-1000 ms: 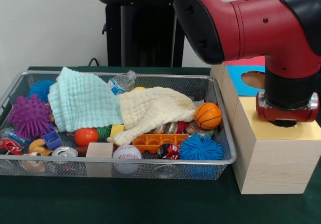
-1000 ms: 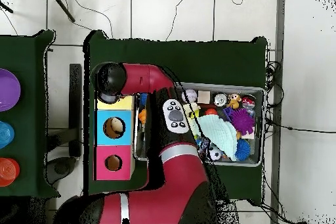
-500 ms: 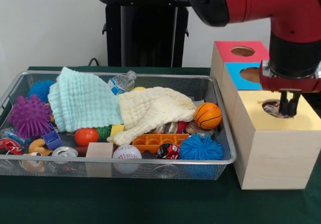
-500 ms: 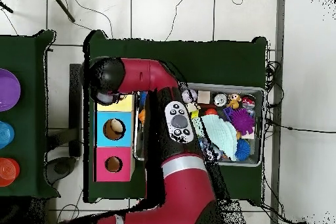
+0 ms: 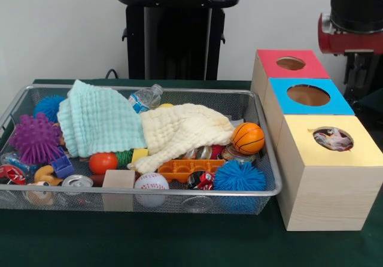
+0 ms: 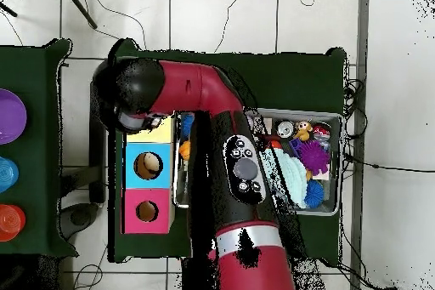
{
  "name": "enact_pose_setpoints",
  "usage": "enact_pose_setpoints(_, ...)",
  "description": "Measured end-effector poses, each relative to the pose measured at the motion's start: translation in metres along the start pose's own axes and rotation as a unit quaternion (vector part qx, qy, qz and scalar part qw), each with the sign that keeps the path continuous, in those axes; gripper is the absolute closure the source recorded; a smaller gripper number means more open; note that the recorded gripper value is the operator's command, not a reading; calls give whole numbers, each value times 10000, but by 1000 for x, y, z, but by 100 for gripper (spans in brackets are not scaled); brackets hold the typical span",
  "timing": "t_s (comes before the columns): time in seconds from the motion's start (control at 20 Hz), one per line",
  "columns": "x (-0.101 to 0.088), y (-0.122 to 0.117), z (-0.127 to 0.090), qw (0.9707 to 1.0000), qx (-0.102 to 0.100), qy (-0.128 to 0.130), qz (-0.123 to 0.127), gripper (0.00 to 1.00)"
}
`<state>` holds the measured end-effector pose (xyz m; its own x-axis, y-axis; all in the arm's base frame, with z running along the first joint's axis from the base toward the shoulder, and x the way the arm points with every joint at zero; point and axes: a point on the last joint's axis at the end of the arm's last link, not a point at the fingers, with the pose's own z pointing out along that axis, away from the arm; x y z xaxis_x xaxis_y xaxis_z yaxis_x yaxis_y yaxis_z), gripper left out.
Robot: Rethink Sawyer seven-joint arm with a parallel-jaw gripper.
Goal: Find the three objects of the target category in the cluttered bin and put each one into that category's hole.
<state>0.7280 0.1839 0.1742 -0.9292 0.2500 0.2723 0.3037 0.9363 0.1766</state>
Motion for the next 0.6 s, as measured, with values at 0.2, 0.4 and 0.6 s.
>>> enact_pose_setpoints(0.2,-7,-13,-26,9998,-73,-150,111,100)
enact_pose_setpoints(0.4,-16,-31,-41,9993,-117,-246,236,100)
enact_pose_setpoints(0.6,-24,-47,-43,9987,-111,-369,323,100)
